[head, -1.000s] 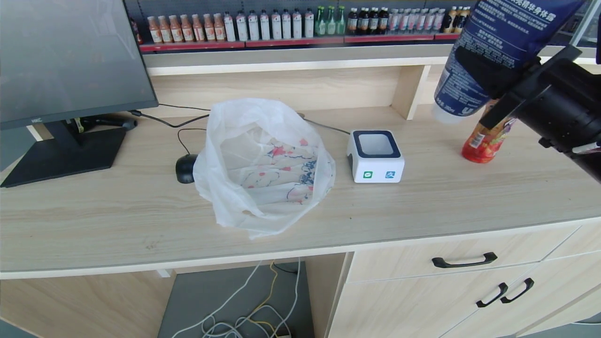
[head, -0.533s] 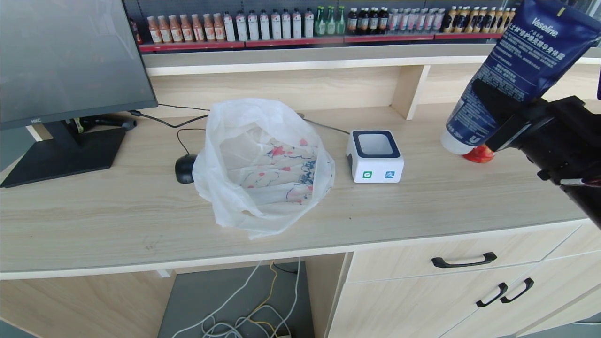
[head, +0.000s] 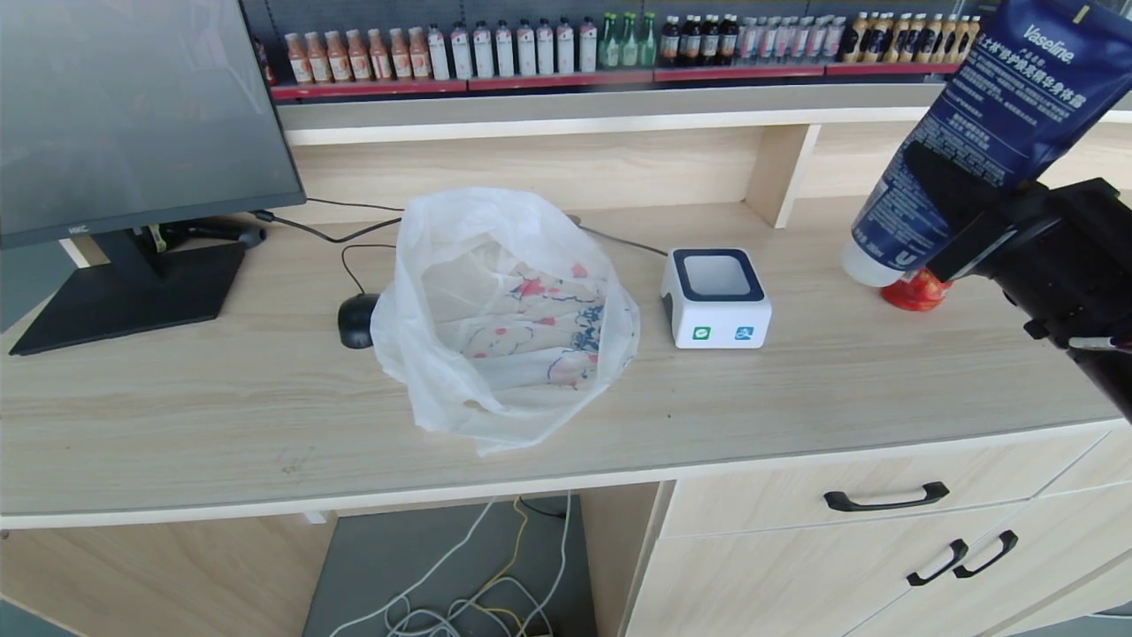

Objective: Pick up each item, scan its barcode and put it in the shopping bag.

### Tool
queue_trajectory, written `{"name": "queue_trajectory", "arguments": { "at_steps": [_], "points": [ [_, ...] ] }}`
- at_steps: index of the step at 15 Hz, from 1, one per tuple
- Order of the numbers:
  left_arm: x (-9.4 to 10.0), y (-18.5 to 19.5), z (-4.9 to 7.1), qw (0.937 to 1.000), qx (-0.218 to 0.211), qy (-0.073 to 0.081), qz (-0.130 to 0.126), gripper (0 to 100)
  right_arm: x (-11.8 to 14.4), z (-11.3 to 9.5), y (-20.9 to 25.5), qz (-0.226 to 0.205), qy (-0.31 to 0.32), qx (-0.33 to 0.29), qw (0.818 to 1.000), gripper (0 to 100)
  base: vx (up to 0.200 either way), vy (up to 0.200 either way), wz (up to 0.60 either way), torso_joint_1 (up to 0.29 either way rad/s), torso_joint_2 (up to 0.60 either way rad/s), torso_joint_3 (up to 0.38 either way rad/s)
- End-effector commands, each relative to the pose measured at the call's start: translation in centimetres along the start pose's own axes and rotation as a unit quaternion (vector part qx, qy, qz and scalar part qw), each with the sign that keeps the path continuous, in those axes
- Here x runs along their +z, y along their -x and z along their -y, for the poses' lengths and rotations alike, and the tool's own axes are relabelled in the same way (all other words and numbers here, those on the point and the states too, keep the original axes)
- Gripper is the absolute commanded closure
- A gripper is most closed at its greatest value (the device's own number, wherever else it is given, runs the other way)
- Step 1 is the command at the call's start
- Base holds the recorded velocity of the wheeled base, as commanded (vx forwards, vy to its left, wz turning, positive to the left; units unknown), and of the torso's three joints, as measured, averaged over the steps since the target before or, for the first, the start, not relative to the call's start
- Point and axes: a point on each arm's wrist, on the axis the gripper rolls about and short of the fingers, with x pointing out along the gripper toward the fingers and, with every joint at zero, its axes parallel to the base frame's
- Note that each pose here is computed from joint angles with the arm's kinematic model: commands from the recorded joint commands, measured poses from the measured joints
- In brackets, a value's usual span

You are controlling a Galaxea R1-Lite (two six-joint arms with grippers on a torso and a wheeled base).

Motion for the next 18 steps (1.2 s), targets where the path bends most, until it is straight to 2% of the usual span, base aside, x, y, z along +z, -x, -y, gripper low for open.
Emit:
{"name": "queue_trajectory", "arguments": {
  "at_steps": [1,9,15,18],
  "points": [
    [0.0,0.0,0.0,1.0,0.0,0.0,0.0,0,0.1,0.0,-0.2,0.003,0.0,0.001,1.0,100,0.0,0.2,0.0,0.002,0.0,0.002],
    [0.0,0.0,0.0,1.0,-0.001,0.0,0.0,0,-0.2,-0.1,-0.6,0.001,-0.001,0.003,1.0,100,0.0,0.2,0.0,0.002,0.0,0.001],
    [0.0,0.0,0.0,1.0,-0.001,0.0,0.001,0,-1.1,-1.2,-0.5,-0.015,-0.016,0.026,0.999,100,0.0,0.0,0.0,0.0,0.0,0.0],
    [0.0,0.0,0.0,1.0,-0.001,0.0,0.001,0,-2.6,-2.3,-1.5,-0.033,-0.026,0.044,0.998,100,0.0,0.0,0.0,0.0,0.0,0.0]
  ]
}}
